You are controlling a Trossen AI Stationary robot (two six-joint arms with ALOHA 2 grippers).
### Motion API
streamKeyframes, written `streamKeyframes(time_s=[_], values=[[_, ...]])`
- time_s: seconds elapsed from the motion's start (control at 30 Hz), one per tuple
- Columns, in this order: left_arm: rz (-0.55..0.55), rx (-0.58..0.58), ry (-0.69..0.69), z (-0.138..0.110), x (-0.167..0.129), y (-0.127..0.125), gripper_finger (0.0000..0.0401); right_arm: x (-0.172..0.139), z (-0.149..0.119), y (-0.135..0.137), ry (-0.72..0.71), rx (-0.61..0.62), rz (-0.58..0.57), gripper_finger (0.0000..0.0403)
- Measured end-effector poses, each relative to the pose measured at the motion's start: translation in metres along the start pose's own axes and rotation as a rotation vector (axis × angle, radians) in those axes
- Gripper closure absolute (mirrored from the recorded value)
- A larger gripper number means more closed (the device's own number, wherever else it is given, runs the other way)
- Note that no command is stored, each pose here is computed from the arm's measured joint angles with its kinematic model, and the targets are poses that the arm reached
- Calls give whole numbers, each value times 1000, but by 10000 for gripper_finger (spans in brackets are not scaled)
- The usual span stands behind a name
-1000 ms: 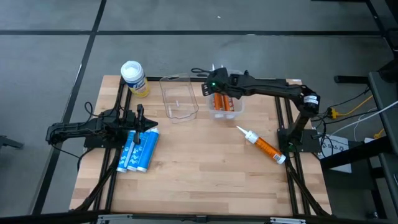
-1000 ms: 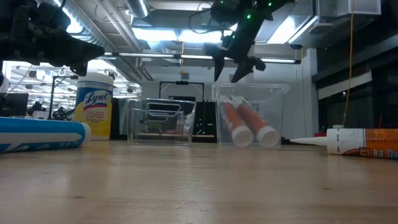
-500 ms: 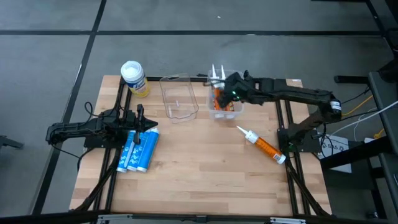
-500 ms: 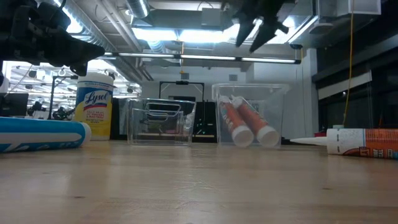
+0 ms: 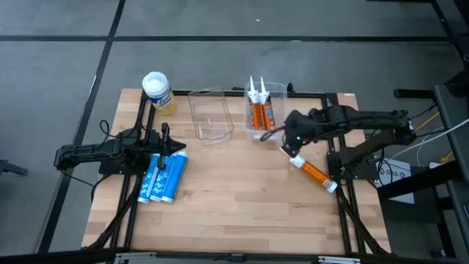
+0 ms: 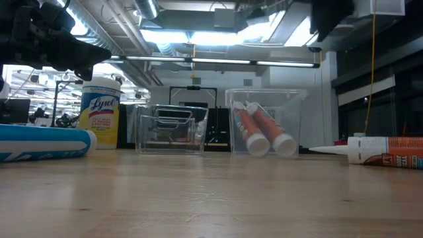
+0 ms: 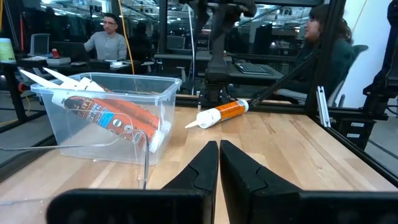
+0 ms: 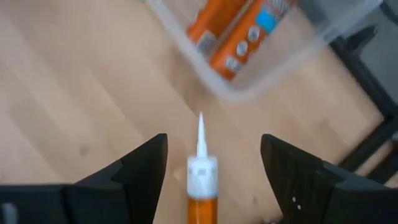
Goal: Pick & place silicon tubes, Sealant and Lysol wipes
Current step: Put the orange sealant into the right transparent bin
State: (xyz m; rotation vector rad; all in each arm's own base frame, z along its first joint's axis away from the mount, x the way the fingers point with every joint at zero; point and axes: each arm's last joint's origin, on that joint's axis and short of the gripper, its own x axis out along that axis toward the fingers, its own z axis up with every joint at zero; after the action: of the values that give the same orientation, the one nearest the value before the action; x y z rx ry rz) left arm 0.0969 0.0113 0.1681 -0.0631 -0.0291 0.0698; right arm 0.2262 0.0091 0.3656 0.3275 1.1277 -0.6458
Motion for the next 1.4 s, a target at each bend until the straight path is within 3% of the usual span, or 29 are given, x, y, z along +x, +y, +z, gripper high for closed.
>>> streamKeyframes(time_s=[0.4, 0.77, 1.0, 1.4], values=[[0, 0, 0, 0, 0, 0, 389, -6, -19, 9, 159, -87, 87, 144], [0, 0, 0, 0, 0, 0, 387, -10, -29, 23, 225, -42, 191, 144], [0, 0, 0, 0, 0, 0, 389, 16, -42, 35, 243, -24, 299, 143], [0, 0, 0, 0, 0, 0, 390, 62, -75, 10, 302, -72, 208, 143]])
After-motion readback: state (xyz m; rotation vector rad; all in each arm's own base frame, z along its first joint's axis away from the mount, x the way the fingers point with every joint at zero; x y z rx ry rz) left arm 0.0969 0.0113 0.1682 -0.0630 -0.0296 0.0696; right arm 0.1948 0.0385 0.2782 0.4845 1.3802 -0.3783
